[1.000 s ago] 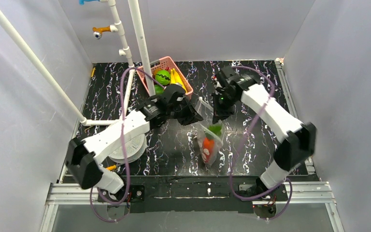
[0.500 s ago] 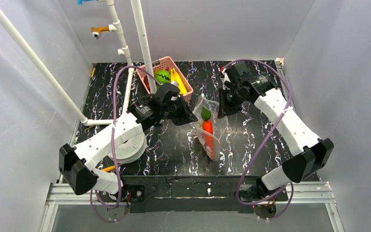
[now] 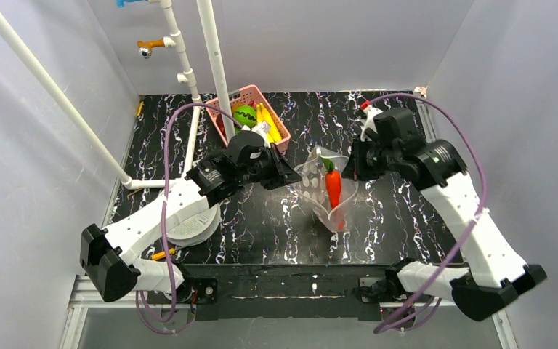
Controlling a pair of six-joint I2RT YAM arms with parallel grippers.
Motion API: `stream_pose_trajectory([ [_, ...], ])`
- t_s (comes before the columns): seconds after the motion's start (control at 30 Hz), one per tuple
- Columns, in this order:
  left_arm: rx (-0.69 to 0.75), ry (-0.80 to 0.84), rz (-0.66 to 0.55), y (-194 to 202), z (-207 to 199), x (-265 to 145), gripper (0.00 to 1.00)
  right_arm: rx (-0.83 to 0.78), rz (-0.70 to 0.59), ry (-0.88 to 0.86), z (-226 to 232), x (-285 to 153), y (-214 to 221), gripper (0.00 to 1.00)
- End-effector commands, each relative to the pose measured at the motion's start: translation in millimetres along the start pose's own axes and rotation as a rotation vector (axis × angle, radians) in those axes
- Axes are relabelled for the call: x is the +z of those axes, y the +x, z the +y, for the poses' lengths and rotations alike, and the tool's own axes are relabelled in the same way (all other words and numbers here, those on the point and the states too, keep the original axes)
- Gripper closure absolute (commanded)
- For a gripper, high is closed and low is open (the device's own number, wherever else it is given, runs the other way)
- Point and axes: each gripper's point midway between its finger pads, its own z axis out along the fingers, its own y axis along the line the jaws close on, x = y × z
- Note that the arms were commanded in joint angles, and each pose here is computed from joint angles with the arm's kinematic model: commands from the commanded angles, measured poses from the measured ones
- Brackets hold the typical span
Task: Place the food in the zip-top bag and seal the zipper
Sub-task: Adjust the zipper food storage bag at the center of the board.
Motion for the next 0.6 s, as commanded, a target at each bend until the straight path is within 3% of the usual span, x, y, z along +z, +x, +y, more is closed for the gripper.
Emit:
stream_pose_trajectory([
  [0.0,0.055,0.059,-0.038,1,-8,-8,1.0,-0.03,-0.133,-0.059,7,0,-15,0.99],
  [0.1,0.043,-0.06,0.038,12,16,11,1.0,0.009,-0.037,-0.037,0,35,-1,0.99],
  [0.2,0.052,0.014,0.148,26,-6,17,1.0,0.043,0.048,-0.002,-6,55,14,0.99],
  [0.37,0.164,0.155,0.059,27,-55,1,1.0,-0.008,-0.036,-0.077,18,39,3,0.99],
  [0.5,0.188,0.134,-0.002,12,-61,-6,1.0,-0.016,-0.043,-0.006,11,25,-5,0.99],
  [0.57,0.185,0.102,-0.014,10,-55,-6,1.0,-0.022,-0.055,0.042,3,20,-6,0.84],
])
